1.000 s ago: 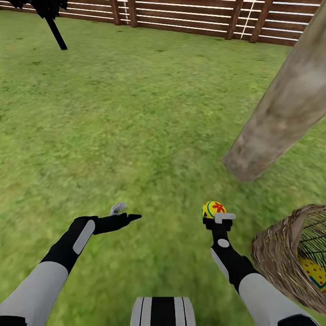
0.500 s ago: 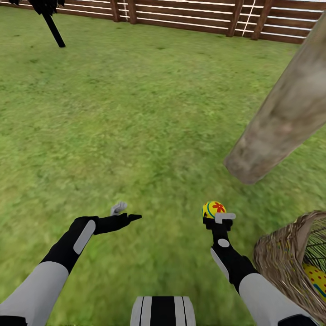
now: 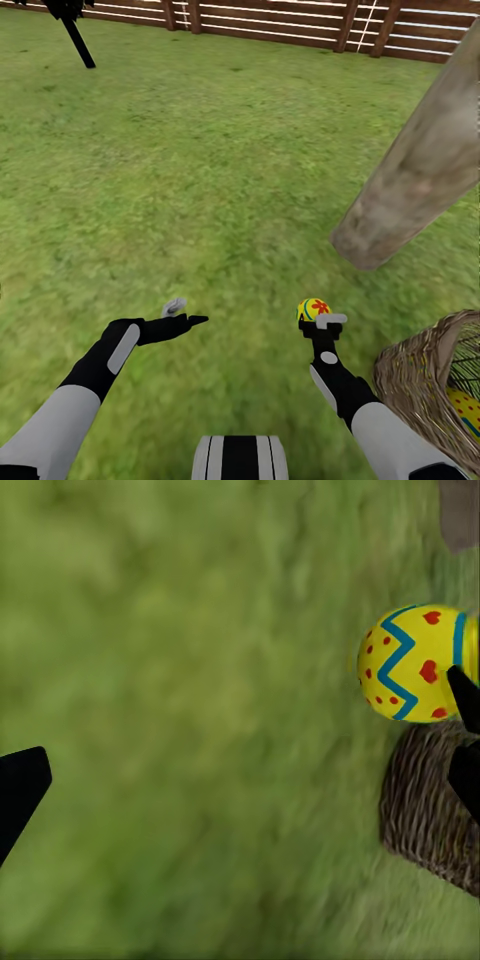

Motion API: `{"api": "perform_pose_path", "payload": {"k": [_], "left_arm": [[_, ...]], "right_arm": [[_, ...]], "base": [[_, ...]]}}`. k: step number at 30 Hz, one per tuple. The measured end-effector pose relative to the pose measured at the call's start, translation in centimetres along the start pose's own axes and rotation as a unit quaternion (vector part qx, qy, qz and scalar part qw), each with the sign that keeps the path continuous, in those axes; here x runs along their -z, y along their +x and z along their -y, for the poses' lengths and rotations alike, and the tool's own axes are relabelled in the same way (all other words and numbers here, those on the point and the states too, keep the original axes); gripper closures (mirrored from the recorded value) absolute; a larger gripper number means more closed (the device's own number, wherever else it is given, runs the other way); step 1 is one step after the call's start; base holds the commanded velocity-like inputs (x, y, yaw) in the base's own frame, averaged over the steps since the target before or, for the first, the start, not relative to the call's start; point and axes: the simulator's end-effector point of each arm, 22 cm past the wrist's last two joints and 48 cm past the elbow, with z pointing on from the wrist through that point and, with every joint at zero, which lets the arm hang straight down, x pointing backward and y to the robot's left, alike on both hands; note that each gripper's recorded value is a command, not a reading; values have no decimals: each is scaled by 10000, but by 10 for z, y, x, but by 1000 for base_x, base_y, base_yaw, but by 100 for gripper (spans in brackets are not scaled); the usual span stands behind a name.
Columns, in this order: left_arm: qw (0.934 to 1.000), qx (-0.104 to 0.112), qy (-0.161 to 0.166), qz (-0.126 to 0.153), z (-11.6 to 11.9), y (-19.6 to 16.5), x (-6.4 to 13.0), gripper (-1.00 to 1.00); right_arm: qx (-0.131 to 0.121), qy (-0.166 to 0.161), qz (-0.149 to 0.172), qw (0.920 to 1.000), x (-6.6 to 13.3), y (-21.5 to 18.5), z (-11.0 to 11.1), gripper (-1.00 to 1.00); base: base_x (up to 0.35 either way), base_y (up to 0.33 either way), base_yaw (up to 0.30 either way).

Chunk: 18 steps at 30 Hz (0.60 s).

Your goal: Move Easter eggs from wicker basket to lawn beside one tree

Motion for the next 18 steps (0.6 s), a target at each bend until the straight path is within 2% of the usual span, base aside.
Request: {"api": "perform_pose_path", "payload": {"k": [18], "left_arm": [[9994,-251,55,235,31,-23,24,-100]], "right_arm": [[-146,128,446,9988,13,-59,11,-100]], "base": [[0,0,0]]}}
